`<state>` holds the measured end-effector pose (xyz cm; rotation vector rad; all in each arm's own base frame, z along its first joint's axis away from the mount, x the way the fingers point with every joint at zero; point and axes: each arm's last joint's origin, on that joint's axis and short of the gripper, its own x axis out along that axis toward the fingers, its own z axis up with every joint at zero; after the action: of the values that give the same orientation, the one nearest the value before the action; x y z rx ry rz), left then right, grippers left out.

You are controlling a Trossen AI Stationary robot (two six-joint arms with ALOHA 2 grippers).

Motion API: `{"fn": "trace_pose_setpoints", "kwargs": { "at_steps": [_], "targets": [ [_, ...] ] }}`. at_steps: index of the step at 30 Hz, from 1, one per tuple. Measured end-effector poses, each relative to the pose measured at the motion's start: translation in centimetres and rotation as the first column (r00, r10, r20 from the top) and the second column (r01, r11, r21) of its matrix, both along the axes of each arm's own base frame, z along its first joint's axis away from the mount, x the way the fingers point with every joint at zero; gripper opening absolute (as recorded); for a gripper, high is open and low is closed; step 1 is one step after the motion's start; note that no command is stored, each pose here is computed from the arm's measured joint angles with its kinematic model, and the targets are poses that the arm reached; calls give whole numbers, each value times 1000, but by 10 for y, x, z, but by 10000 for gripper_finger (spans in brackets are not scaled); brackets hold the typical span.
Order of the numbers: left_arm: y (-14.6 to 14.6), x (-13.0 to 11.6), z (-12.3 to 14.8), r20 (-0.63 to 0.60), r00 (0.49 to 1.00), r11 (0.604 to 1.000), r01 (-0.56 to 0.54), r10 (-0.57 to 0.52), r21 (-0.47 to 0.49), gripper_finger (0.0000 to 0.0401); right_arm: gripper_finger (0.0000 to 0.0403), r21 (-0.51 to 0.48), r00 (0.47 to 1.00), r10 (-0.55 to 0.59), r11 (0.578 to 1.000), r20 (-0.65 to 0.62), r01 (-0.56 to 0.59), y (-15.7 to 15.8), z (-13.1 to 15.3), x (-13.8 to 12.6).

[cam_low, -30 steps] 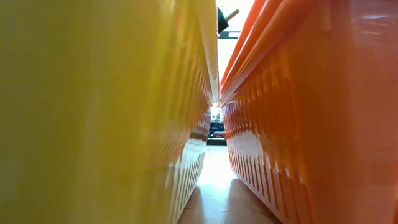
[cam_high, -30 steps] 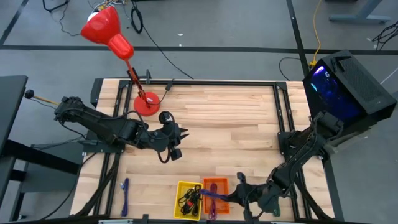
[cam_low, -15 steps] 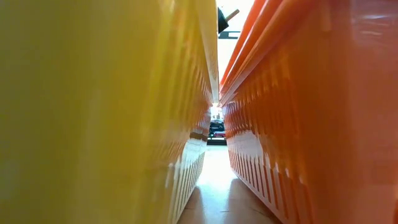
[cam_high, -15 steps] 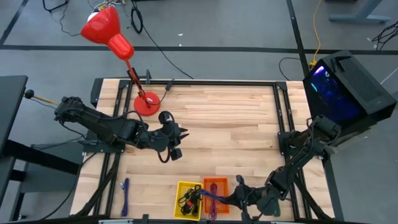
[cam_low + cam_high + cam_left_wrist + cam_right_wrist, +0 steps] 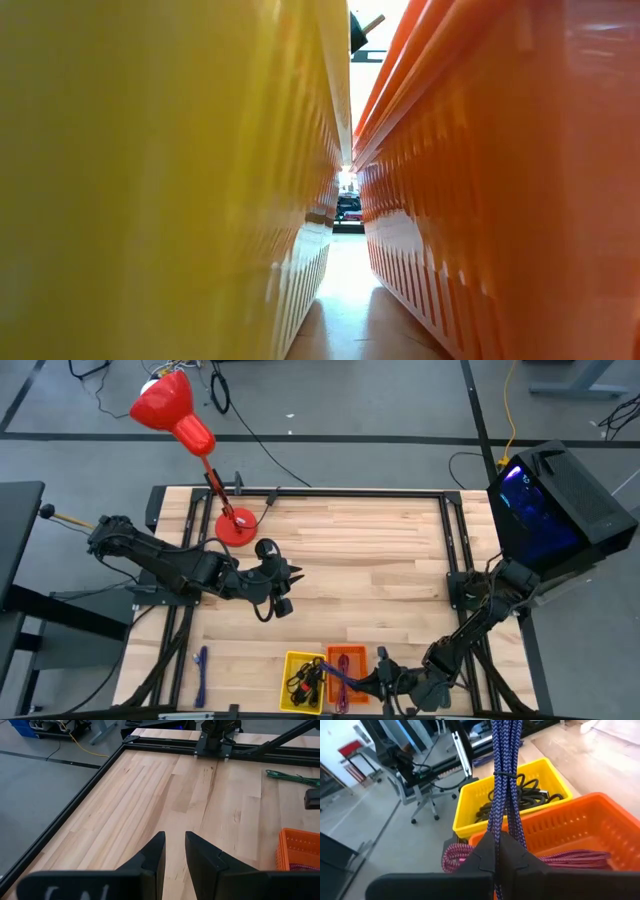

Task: Pick & Place USB Port
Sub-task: Put the black and purple charger cable into the orange bin

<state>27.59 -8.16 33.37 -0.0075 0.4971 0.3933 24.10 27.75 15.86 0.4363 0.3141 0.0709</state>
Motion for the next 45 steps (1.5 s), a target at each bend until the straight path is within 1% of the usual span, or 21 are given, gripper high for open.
{"fn": "trace_pose_setpoints", "kwargs": {
  "at_steps": [3,7,12,26,33,36,40,45],
  "targets": [
    [0,0,0,0,1000,1000,0,0,0,78,0,27,1000,-14,1000,12,14,2,-5,2],
    [0,0,0,1,1000,1000,0,0,0,78,0,35,998,-61,998,-7,61,3,-14,1],
    [0,0,0,0,1000,1000,0,0,0,78,0,78,994,-112,991,-18,113,4,-23,0],
    [0,0,0,3,1000,1000,-3,3,-6,78,0,120,992,-128,984,-23,130,5,-24,-2],
    [0,0,0,3,1000,1000,-3,3,-6,78,1,146,991,-123,981,-45,128,8,-40,-1],
    [0,0,0,3,1000,1000,-3,3,-6,78,15,127,993,-114,985,-34,118,8,-40,0],
    [0,0,0,3,1000,1000,-3,3,-6,78,46,92,995,-99,991,-21,100,9,-38,0],
    [0,0,0,3,1000,1000,-3,3,-7,78,78,85,996,-93,992,-20,94,8,-38,0]
  ]
}}
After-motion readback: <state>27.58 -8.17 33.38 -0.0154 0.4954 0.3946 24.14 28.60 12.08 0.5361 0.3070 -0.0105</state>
